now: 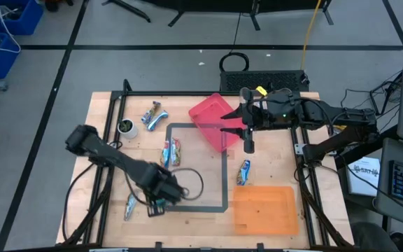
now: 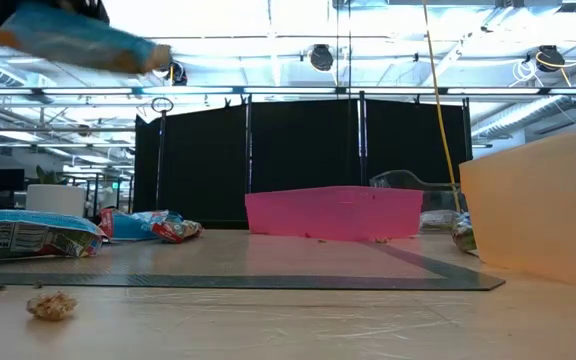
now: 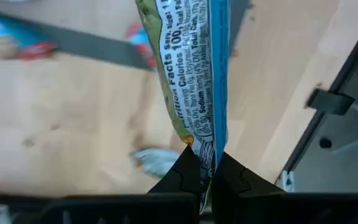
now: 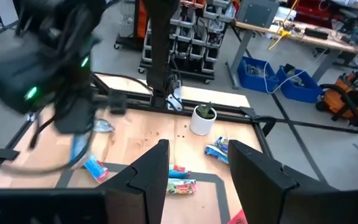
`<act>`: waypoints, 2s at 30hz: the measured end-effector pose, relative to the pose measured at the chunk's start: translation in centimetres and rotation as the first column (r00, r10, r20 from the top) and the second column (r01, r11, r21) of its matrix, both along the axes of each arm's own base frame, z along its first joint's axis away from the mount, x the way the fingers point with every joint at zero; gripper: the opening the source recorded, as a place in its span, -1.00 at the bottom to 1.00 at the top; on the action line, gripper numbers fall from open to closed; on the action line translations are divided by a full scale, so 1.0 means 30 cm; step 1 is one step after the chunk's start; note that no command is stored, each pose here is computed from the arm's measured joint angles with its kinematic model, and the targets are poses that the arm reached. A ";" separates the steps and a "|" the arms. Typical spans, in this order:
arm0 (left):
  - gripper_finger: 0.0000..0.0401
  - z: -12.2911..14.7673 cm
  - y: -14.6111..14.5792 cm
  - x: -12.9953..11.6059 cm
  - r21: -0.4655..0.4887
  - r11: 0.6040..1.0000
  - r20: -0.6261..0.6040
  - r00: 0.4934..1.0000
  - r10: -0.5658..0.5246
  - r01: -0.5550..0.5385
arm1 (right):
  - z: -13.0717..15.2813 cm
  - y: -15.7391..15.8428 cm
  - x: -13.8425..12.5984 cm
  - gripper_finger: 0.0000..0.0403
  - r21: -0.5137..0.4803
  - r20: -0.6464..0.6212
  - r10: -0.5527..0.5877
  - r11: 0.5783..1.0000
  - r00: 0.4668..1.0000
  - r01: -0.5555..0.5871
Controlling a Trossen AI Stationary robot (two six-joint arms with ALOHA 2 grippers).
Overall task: Pick and place Granola Bars by type
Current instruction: Put the yellow granola bar into the transparent bin
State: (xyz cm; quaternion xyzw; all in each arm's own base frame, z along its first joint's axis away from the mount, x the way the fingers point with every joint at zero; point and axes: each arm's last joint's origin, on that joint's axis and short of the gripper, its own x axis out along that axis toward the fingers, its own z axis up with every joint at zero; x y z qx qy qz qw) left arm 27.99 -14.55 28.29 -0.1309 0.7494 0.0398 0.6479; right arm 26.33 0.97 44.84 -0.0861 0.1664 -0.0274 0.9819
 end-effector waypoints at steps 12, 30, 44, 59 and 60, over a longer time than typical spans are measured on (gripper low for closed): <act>-0.95 0.203 0.200 -0.135 0.083 0.989 0.152 0.982 0.110 -0.123 | -0.002 0.000 -0.001 -0.22 0.052 -0.004 -0.019 0.998 1.000 0.019; -0.95 0.314 0.346 -0.105 0.512 0.851 0.273 0.917 -0.291 0.117 | -0.036 0.009 0.060 -0.22 0.232 -0.018 -0.050 0.971 0.999 0.052; -0.95 0.561 0.360 -0.084 0.892 0.258 -0.014 0.591 -0.806 0.372 | -0.029 0.010 0.085 -0.03 0.306 0.036 -0.076 0.950 0.996 0.061; -0.95 0.673 0.351 -0.034 0.873 -0.248 -0.399 0.322 -0.858 0.421 | 0.015 -0.021 0.114 0.36 0.397 0.195 -0.178 0.914 0.965 0.088; -0.95 0.677 0.351 -0.031 0.864 -0.273 -0.420 0.309 -0.853 0.422 | 0.012 -0.027 0.117 0.35 0.398 0.194 -0.202 0.911 0.960 0.111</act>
